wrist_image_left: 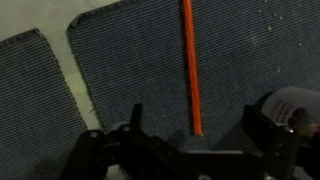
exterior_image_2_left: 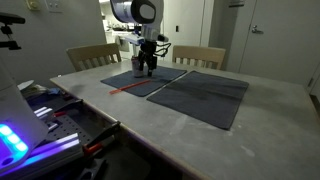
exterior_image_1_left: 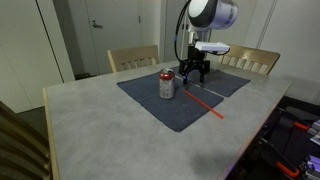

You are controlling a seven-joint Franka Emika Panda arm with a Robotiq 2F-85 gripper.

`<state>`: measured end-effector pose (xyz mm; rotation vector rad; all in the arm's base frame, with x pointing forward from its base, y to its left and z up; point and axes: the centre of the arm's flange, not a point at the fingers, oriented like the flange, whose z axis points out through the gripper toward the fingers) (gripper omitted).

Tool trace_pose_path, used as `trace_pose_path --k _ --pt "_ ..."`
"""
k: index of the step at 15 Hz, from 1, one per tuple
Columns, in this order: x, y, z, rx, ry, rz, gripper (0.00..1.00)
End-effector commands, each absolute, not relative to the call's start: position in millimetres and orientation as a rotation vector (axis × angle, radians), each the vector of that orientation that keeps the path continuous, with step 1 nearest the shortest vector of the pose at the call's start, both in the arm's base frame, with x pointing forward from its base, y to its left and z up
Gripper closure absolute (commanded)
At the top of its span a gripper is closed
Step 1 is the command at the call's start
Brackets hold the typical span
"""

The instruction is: Place the red straw in the can

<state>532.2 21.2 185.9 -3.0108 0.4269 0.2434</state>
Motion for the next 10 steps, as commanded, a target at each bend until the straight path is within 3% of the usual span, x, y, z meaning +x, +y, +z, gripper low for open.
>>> trace_pose_path --k 1,10 --pt "546 21 185 -3.014 0.405 0.260 0.00" --pt "562 25 170 -2.961 0.461 0.364 0.00"
